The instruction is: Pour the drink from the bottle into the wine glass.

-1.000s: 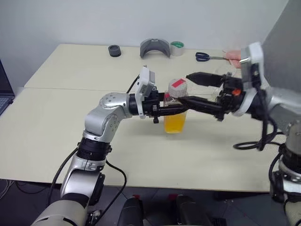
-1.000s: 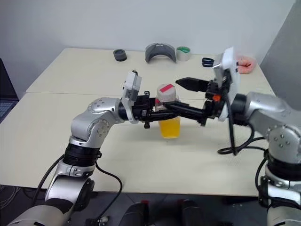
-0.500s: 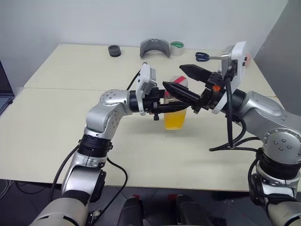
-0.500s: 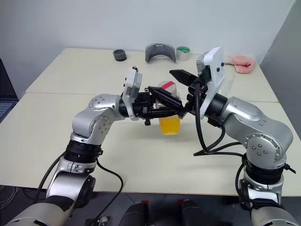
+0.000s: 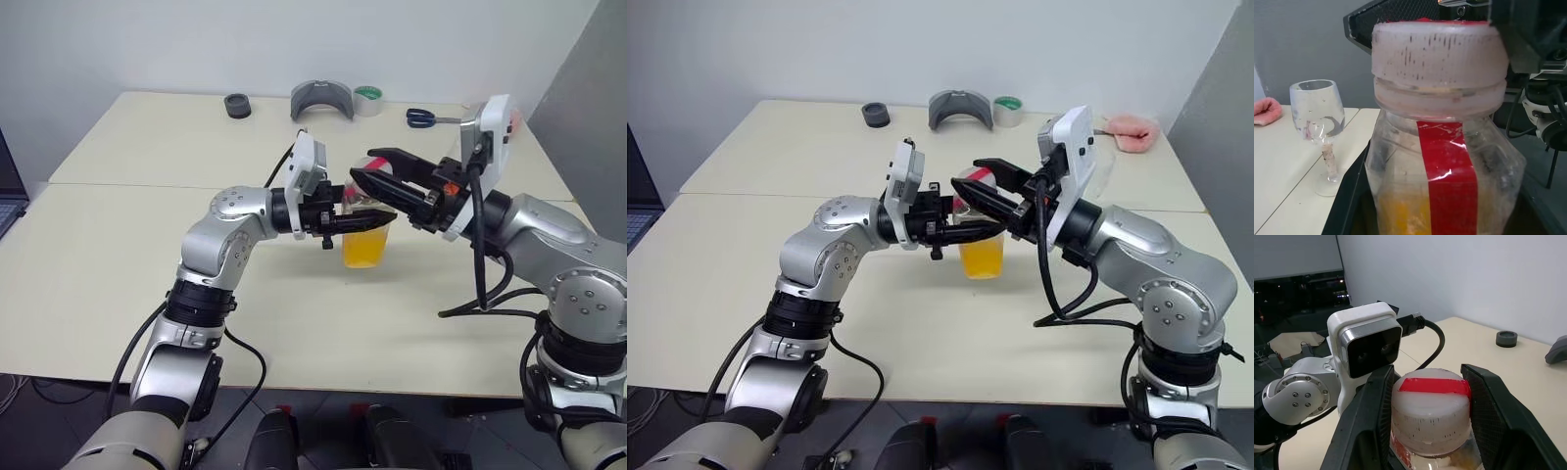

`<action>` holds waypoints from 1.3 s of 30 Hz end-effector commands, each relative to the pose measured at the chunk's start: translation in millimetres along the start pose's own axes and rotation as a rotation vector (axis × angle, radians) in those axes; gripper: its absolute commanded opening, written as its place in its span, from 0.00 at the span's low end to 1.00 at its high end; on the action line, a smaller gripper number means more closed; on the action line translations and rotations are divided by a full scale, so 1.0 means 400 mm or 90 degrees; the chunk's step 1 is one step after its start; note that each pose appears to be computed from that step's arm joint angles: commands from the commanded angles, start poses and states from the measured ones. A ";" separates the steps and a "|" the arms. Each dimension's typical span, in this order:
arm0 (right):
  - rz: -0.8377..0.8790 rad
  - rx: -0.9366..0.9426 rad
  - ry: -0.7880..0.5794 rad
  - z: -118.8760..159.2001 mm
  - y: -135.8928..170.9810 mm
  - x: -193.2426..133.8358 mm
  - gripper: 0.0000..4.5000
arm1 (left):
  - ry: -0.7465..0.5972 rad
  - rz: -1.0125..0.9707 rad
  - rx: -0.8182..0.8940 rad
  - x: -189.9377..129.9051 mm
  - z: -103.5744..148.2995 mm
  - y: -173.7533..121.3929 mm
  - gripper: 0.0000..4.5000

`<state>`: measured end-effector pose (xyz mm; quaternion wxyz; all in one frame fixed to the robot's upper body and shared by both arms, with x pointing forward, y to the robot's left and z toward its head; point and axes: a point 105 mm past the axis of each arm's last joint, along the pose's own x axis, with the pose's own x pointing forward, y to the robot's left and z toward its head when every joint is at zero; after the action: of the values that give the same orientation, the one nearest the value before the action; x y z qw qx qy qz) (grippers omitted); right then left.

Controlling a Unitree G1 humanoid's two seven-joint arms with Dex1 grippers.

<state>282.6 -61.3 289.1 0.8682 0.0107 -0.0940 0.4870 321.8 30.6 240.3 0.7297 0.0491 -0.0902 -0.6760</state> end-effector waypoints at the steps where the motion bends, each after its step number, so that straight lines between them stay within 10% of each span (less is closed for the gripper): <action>1: 0.024 -0.032 -0.036 0.047 -0.001 -0.001 0.41 | -0.024 -0.007 0.043 0.003 0.051 -0.005 0.39; 14: 0.308 -0.045 0.030 0.066 -0.044 0.045 0.41 | -0.024 -0.048 0.039 0.004 0.063 -0.027 0.39; 22: 0.207 -0.079 0.034 0.081 -0.105 -0.031 0.99 | -0.021 -0.034 0.048 -0.003 0.062 -0.011 0.39; 39: 0.108 -0.019 -0.044 0.069 0.027 -0.014 0.99 | -0.022 -0.023 0.055 0.002 0.062 0.004 0.39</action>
<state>273.2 -67.6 305.4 0.8240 0.0247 -0.1019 0.5568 324.7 35.4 244.7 0.7266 0.0518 -0.0910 -0.6790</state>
